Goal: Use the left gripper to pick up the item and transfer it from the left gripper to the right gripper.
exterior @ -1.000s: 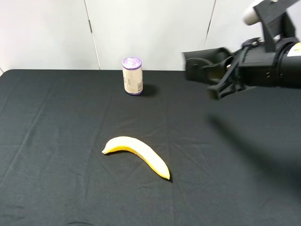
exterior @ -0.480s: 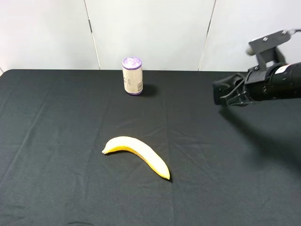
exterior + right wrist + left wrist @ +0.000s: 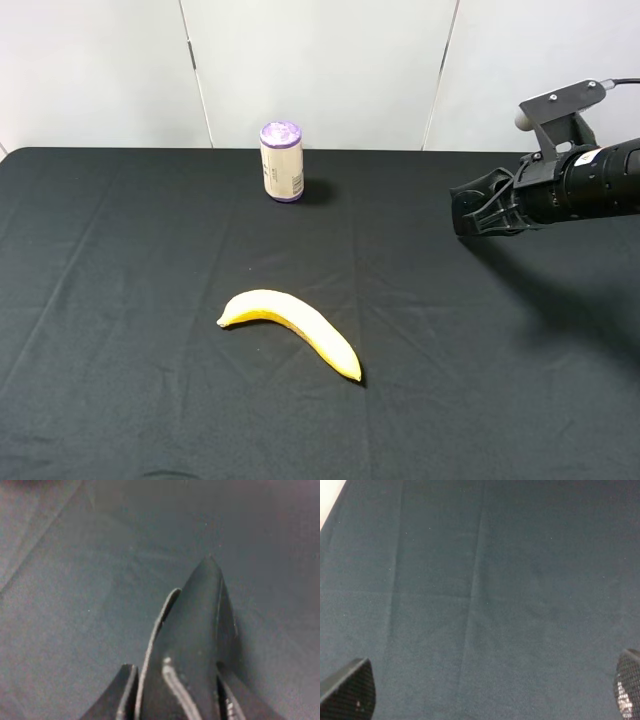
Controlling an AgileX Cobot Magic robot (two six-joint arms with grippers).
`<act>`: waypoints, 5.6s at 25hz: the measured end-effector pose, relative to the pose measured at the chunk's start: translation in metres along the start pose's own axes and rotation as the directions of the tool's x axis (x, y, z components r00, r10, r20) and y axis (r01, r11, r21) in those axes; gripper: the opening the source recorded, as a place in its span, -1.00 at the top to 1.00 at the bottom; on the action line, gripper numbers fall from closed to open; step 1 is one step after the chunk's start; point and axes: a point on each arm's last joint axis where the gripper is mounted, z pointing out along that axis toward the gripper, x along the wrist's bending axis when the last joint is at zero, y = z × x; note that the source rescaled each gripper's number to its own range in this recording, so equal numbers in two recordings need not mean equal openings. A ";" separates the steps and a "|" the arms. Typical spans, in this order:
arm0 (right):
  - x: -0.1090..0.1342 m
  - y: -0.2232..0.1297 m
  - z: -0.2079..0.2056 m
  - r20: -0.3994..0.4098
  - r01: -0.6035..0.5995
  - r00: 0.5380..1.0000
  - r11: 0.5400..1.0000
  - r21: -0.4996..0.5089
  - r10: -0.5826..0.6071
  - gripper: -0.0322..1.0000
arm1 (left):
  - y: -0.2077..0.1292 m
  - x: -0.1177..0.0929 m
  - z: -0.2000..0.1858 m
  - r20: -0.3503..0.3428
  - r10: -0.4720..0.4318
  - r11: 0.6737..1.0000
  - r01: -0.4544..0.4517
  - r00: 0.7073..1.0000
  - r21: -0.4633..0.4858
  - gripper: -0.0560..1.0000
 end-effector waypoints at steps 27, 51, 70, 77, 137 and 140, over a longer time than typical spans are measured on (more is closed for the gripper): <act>0.000 0.001 0.000 0.003 -0.143 0.990 0.990 -0.007 0.143 -1.00 | 0.000 0.000 0.000 0.000 0.000 1.000 0.000 1.000 0.000 -0.85; 0.011 0.013 -0.088 -0.132 -0.153 0.981 0.985 -0.073 0.143 -1.00 | 0.000 0.000 0.000 0.000 0.000 1.000 0.000 1.000 0.000 -0.83; 0.009 -0.025 -0.226 0.007 -0.255 0.967 0.962 0.093 0.256 -1.00 | 0.000 0.000 0.000 0.000 0.000 1.000 0.000 1.000 0.000 -0.83; 0.007 -0.062 -0.259 0.127 -0.243 0.961 0.969 -0.035 0.245 -1.00 | 0.000 0.000 0.000 0.000 0.000 1.000 0.000 1.000 0.000 -0.83; 0.032 -0.121 -0.252 0.188 -0.384 0.868 0.862 -0.331 0.459 -1.00 | 0.000 0.000 0.000 0.000 0.000 1.000 0.000 1.000 0.000 -0.83; 0.032 -0.121 -0.252 0.188 -0.384 0.868 0.862 -0.331 0.459 -1.00 | 0.000 0.000 0.000 0.000 0.000 1.000 0.000 1.000 0.000 -0.83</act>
